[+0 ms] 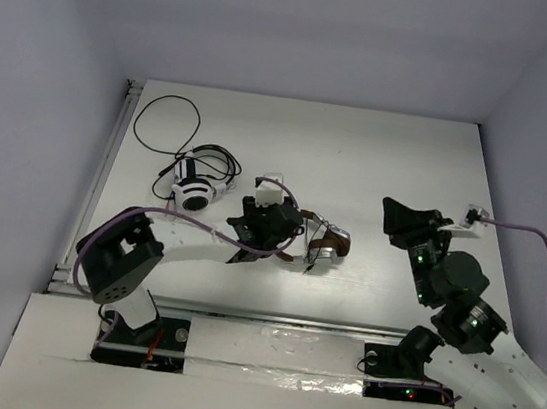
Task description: Wrap the headphones
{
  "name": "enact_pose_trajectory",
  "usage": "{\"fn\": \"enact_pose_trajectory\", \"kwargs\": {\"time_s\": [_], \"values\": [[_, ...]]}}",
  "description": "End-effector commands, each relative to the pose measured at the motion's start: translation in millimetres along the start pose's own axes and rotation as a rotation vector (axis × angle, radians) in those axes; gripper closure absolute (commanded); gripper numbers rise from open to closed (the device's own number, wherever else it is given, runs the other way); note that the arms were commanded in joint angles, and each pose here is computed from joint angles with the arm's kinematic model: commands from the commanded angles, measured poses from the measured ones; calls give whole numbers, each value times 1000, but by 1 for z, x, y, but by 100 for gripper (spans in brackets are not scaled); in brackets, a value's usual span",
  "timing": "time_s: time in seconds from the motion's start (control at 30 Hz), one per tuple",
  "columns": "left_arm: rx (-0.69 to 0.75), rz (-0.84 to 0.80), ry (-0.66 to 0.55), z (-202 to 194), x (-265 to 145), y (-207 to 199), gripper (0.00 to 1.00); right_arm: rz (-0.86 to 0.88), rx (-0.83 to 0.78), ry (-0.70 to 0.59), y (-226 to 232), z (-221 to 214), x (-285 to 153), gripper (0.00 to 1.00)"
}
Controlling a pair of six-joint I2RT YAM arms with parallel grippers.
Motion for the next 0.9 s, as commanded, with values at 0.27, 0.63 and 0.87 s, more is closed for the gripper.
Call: {"fn": "enact_pose_trajectory", "kwargs": {"time_s": [0.27, 0.63, 0.87], "values": [[-180, -217, -312, 119, -97, 22, 17, -54, -50, -160, 7, 72, -36, 0], [-287, -338, -484, 149, -172, 77, 1, -33, -75, -138, 0, 60, -34, 0], [-295, -339, -497, 138, -168, 84, 1, -23, -71, -127, 2, 58, -32, 0]]}}
Point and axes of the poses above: each gripper's point midway between its finger pads, its own x axis out along the fingers, its own y axis along the line the jaws close on, z = x × y, the point moved 7 cm from there along -x, back along the fingers, and after that the axes turned 10 degrees about x, right-handed, at the moved point
